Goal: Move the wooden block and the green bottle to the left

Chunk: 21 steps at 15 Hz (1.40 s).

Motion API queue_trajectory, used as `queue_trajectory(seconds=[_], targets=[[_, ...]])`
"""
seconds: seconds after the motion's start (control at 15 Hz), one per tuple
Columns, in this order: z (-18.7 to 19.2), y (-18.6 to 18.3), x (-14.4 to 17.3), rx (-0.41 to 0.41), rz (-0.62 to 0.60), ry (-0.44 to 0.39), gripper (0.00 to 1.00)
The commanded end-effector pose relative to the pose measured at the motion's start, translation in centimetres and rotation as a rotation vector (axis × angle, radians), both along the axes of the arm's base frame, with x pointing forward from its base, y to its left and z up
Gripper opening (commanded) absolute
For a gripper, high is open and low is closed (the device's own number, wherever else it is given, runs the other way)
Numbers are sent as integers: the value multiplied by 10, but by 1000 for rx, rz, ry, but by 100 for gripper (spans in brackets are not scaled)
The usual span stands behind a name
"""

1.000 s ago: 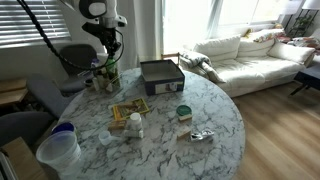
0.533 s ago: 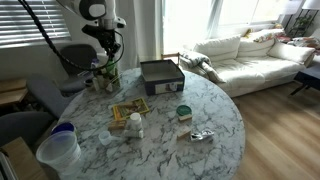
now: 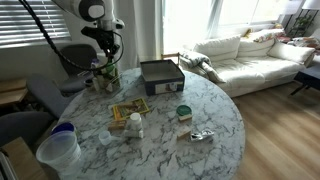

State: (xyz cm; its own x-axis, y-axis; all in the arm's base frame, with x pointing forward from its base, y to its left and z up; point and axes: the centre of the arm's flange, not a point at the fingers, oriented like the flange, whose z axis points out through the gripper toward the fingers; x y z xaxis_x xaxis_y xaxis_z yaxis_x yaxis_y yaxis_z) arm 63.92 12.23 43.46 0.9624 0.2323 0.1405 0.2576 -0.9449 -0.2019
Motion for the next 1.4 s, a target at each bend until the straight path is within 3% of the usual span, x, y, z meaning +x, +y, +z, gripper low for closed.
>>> queue_trajectory(seconds=[0.0, 1.33], targets=[[-3, 5, -3, -23, 14, -12, 8], [-16, 29, -14, -87, -43, 4, 8]])
